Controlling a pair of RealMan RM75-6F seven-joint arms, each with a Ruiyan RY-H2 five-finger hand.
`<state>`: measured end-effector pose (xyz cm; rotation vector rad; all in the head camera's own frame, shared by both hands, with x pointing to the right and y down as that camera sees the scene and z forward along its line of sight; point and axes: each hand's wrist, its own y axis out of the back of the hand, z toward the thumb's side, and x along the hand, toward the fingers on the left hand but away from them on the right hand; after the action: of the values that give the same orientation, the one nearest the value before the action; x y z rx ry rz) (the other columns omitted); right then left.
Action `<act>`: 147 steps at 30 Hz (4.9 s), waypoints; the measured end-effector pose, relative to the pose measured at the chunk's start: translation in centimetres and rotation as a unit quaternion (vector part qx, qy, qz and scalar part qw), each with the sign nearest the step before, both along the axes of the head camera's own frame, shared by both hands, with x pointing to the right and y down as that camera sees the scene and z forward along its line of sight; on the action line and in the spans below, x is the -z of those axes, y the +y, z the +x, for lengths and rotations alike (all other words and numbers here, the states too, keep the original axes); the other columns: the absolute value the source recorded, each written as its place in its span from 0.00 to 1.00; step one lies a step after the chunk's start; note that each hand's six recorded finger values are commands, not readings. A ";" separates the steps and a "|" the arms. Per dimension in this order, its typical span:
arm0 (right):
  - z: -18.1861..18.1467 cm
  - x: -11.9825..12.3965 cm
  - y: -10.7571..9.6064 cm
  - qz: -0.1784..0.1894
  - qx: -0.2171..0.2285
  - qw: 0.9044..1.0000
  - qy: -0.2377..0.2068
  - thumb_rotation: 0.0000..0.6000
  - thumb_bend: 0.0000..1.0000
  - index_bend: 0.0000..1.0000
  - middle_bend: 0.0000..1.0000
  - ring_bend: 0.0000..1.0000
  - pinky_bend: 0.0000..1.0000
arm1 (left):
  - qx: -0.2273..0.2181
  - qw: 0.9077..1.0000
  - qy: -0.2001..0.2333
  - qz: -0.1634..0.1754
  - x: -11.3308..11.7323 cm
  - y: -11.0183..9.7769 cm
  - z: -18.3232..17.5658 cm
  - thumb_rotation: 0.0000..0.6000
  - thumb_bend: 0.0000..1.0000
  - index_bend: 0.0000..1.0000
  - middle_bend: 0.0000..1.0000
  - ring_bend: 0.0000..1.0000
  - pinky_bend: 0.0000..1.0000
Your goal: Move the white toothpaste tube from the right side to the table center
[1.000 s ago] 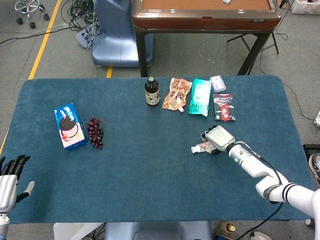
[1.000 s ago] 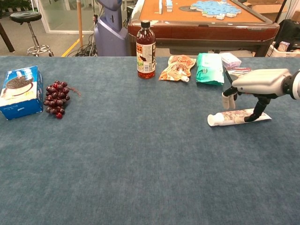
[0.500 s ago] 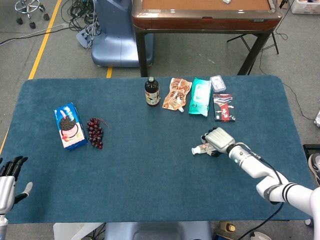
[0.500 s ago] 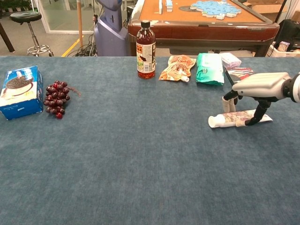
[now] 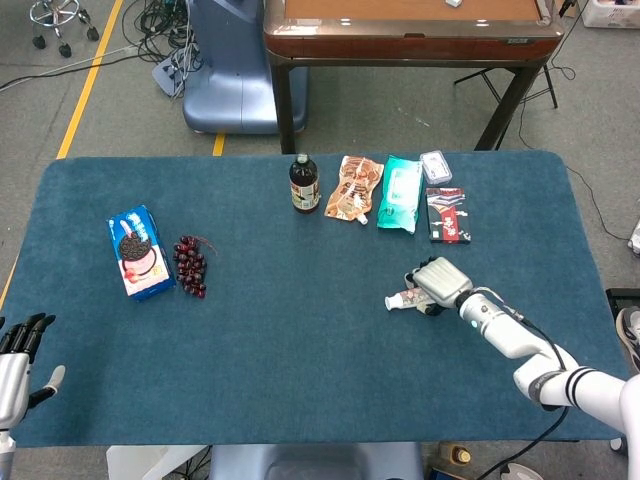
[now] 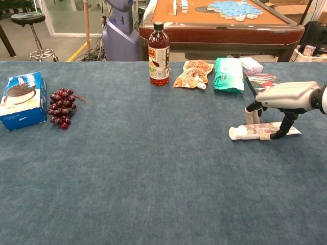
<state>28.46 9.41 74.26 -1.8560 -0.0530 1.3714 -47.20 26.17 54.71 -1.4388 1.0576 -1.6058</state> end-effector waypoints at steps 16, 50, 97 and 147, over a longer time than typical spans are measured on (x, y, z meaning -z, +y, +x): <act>0.0 -0.4 0.4 -0.005 0.003 1.000 0.009 1.00 0.35 0.43 0.45 0.31 0.26 | 0.004 1.000 0.001 -0.001 -0.1 0.2 -0.3 1.00 0.26 0.15 0.16 0.18 0.03; -1.7 0.1 1.8 -0.009 0.034 0.999 0.007 1.00 0.86 0.69 0.63 0.52 0.33 | -0.011 1.000 0.014 0.006 0.1 -0.1 -0.2 1.00 0.26 0.15 0.16 0.18 0.03; -18.9 10.2 -1.5 0.012 0.236 0.970 -0.059 1.00 1.00 0.83 0.74 0.64 0.36 | -0.432 0.879 0.122 -0.162 -6.4 -12.0 21.3 1.00 0.26 0.06 0.53 0.51 0.36; -23.5 10.0 -0.9 0.016 0.233 0.970 -0.072 1.00 1.00 0.88 0.76 0.68 0.36 | -0.499 0.845 0.068 -0.179 -9.6 -10.0 26.4 1.00 0.26 0.09 0.54 0.52 0.37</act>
<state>4.94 8.48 64.23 -1.7925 0.2691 0.9052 -20.76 16.21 64.31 -1.9055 -0.0445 -0.9290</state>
